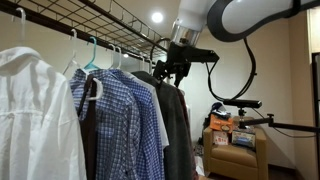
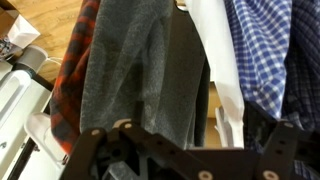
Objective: Pick the white shirt on the hang and move it to the right
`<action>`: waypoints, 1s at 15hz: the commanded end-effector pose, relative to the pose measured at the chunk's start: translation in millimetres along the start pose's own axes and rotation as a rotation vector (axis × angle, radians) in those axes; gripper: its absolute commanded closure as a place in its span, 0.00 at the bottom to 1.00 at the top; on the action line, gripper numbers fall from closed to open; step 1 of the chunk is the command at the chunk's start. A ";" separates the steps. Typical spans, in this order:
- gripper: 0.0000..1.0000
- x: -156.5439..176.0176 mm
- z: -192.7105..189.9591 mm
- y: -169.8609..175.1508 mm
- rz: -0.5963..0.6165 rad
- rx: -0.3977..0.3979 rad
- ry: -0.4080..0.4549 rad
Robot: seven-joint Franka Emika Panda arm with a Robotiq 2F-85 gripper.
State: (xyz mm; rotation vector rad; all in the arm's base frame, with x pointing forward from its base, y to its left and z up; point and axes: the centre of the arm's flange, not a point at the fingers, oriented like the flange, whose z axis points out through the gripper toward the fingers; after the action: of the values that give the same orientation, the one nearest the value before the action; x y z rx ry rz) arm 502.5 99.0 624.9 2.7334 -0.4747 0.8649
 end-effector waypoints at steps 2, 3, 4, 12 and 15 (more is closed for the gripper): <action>0.00 32.1 -22.5 -10.0 0.023 0.076 0.172; 0.00 39.7 -24.2 -13.6 0.025 0.100 0.212; 0.00 48.1 -23.1 -17.6 0.031 0.124 0.260; 0.00 123.5 8.0 -33.0 0.123 0.210 0.498; 0.00 140.5 22.9 -49.3 0.117 0.256 0.507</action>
State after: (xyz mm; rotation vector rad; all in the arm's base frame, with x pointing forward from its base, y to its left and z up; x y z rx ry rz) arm 602.4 94.0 681.9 2.5691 -0.4600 1.6141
